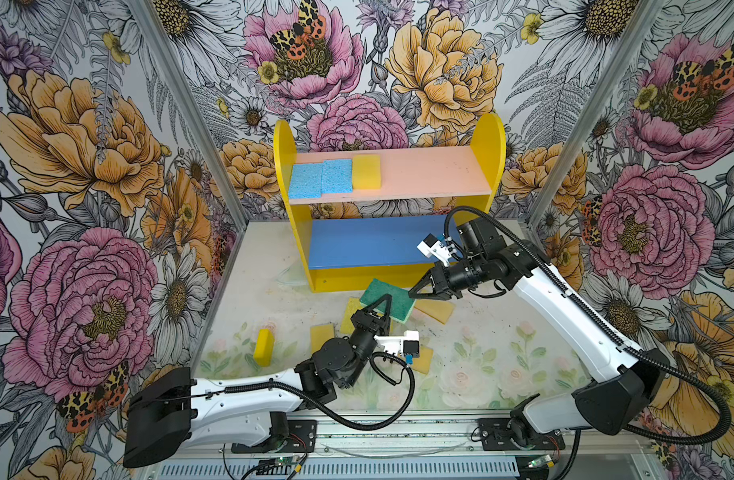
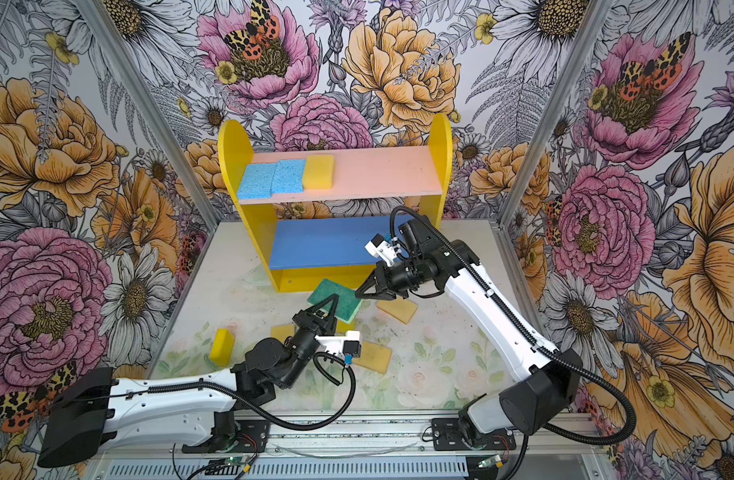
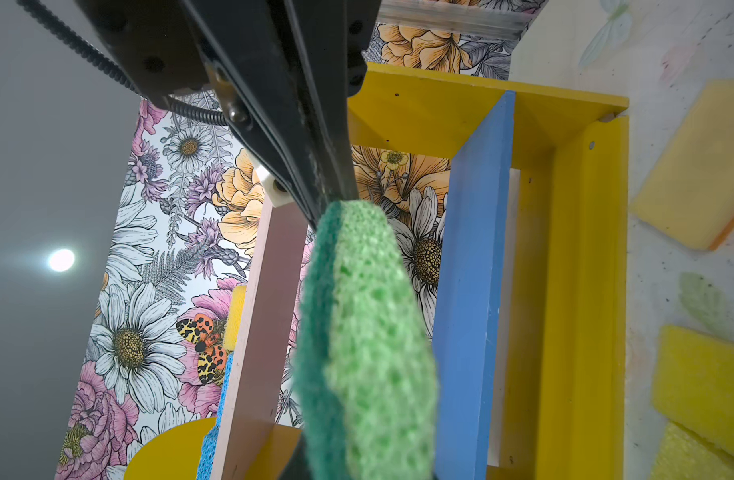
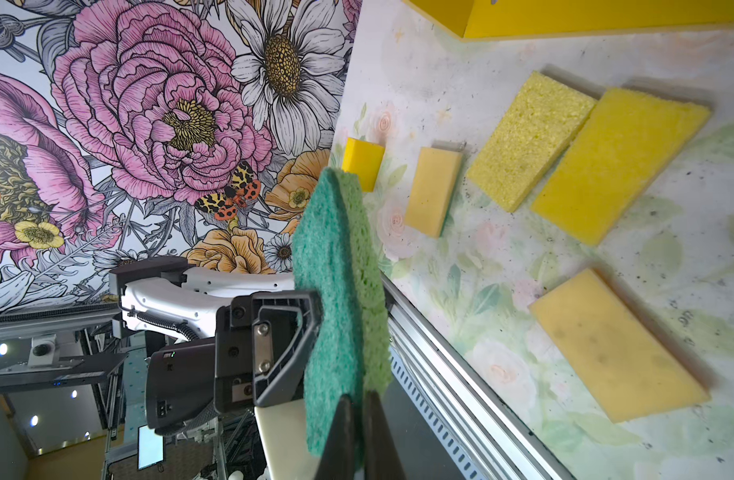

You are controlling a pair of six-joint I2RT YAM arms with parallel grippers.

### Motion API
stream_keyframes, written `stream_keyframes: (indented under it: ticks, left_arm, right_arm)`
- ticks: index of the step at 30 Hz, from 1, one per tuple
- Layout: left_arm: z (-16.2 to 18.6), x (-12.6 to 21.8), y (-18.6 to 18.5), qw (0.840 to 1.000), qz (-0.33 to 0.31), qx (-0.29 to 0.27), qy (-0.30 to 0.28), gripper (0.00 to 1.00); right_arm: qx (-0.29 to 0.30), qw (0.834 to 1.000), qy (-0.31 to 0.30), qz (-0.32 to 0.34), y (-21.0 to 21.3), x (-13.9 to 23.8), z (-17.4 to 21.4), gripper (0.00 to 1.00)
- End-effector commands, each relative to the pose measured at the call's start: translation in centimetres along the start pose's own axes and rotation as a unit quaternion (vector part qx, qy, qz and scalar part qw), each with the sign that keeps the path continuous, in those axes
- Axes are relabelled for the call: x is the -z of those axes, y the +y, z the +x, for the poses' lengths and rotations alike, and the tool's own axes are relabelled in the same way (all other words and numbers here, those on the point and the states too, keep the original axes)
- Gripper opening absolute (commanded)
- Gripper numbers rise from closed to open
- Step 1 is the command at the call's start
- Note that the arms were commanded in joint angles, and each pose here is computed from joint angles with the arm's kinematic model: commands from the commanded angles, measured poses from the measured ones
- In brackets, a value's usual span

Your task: Place and organize the cleaning sponges onto the shelf

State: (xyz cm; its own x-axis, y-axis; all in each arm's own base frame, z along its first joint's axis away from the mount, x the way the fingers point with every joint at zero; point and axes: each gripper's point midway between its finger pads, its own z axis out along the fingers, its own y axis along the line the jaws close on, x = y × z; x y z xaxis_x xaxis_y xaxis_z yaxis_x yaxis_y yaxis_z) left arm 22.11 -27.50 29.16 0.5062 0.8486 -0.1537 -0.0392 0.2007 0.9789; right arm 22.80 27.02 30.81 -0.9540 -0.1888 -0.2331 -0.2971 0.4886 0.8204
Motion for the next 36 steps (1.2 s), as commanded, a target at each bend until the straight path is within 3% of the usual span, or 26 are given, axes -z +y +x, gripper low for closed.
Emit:
stream_keyframes:
  ticks: [1, 4, 5, 6, 15, 20, 23, 28, 31, 34, 36]
  left_arm:
    - [1.2, 0.0, -0.2, 0.999, -0.008, 0.025, 0.019, 0.20]
    - [1.5, 0.2, 0.6, 0.999, -0.021, 0.042, 0.019, 0.70]
    - [1.6, 0.3, 1.0, 0.998, -0.027, 0.049, 0.020, 0.92]
    - [1.7, 0.4, 1.5, 0.998, -0.034, 0.057, 0.019, 0.99]
    - [2.0, 2.0, 7.1, 0.986, -0.082, 0.144, 0.009, 0.99]
    - [2.6, 4.2, 10.5, 0.967, -0.110, 0.228, 0.012, 0.99]
    - [3.8, 5.5, 13.3, 0.940, -0.124, 0.316, 0.030, 0.99]
    - [6.2, 7.2, 16.4, 0.880, -0.134, 0.453, 0.058, 0.99]
    - [8.3, 8.2, 17.9, 0.832, -0.136, 0.531, 0.082, 0.99]
    - [10.3, 9.0, 18.7, 0.767, -0.121, 0.622, 0.099, 0.99]
    - [11.0, 9.2, 18.5, 0.738, -0.096, 0.659, 0.110, 0.99]
  right_arm:
    - [0.027, 0.999, -0.031, -0.005, 2.2, 1.4, -0.7, 0.00]
    - [0.036, 0.998, -0.046, 0.006, 2.5, 1.9, -1.5, 0.00]
    - [0.038, 0.998, -0.051, 0.010, 2.5, 1.9, -1.8, 0.00]
    - [0.038, 0.998, -0.055, 0.012, 2.7, 2.0, -2.1, 0.00]
    - [0.075, 0.990, -0.113, 0.048, 4.3, 3.4, -5.4, 0.00]
    - [0.103, 0.982, -0.150, 0.058, 6.0, 4.9, -6.8, 0.00]
    - [0.119, 0.976, -0.172, 0.055, 7.5, 5.8, -7.7, 0.00]
    - [0.139, 0.966, -0.214, 0.046, 10.3, 7.6, -9.6, 0.00]
    - [0.144, 0.957, -0.247, 0.044, 11.7, 8.9, -11.3, 0.00]
    - [0.135, 0.945, -0.294, 0.050, 12.7, 10.8, -13.4, 0.00]
    - [0.117, 0.934, -0.331, 0.060, 12.7, 12.0, -15.2, 0.00]
